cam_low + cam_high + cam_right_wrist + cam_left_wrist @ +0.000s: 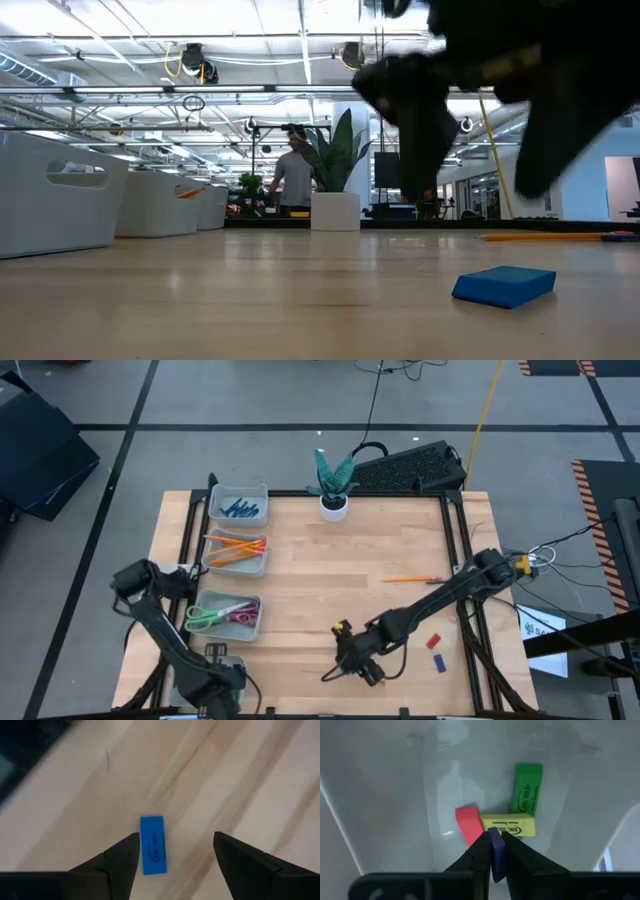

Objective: Sort crayons/erasers/pens/pencils in bins
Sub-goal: Put the purple eraser into the bottom, then put the blue eraser into the bottom

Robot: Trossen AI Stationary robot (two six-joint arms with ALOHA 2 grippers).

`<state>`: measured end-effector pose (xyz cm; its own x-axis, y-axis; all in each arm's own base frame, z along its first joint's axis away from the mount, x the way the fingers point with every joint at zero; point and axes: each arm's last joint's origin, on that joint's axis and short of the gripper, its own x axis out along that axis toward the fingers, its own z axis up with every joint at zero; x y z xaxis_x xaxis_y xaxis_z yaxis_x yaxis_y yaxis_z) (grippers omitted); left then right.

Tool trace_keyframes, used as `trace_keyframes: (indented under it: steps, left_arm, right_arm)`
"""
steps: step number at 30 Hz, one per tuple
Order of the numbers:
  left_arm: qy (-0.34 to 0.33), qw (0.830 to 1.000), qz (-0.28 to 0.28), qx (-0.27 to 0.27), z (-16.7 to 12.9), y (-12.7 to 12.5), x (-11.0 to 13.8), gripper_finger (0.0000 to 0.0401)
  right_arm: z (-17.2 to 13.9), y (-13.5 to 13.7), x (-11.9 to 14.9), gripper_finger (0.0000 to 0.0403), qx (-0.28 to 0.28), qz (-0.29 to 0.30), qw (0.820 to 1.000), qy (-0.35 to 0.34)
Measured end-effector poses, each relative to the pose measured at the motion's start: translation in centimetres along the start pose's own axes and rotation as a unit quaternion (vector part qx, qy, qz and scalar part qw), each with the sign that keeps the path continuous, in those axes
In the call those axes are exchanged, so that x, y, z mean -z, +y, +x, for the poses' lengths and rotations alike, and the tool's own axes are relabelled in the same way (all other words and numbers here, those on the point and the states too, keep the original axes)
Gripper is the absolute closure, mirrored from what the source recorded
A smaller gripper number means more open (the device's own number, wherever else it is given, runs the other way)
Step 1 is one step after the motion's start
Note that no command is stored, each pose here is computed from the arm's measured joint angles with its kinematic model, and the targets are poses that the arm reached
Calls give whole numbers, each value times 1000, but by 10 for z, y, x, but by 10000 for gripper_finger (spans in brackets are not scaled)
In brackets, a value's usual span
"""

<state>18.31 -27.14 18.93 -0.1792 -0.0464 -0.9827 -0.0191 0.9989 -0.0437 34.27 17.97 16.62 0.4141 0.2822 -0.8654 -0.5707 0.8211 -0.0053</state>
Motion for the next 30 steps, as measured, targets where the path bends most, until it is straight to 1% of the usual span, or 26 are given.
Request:
trace_keyframes:
  steps: [3,6,10,14,16,18,20,21,24,25,26,28,30]
  left_arm:
    - [5,1000,-3,-4,3,0,-3,351]
    - [9,1000,-3,3,1,1,-2,320]
    - [9,1000,0,23,-12,4,4,248]
    - [0,999,-13,36,-36,19,9,175]
    - [-33,998,-25,55,-53,30,9,153]
    - [-88,993,-48,68,-72,41,6,143]
    - [-162,981,-78,80,-90,53,2,141]
    - [-206,970,-96,85,-100,59,-1,142]
    - [-337,927,-139,90,-126,77,-10,148]
    - [-368,913,-148,91,-133,83,-13,150]
    - [-396,901,-154,91,-140,88,-15,150]
    - [-435,881,-159,94,-150,96,-20,148]
    - [-461,866,-166,101,-156,102,-28,143]
  right_arm:
    - [13,3,5,165,-15,-5,1000,17]
    - [24,6,8,174,-19,-24,999,28]
    - [31,9,14,188,-26,-42,998,37]
    - [36,12,26,210,-21,-49,998,39]
    - [38,13,33,228,-23,-47,998,45]
    - [41,15,40,250,-23,-43,997,56]
    - [41,17,43,275,-21,-45,997,54]
    - [42,17,43,288,-19,-45,998,50]
    - [42,17,41,327,-11,-40,998,39]
    - [40,17,40,339,-10,-35,999,31]
    - [38,17,37,350,-7,-31,999,22]
    - [29,17,33,364,-3,-21,1000,5]
    - [15,16,29,368,13,-10,1000,-4]
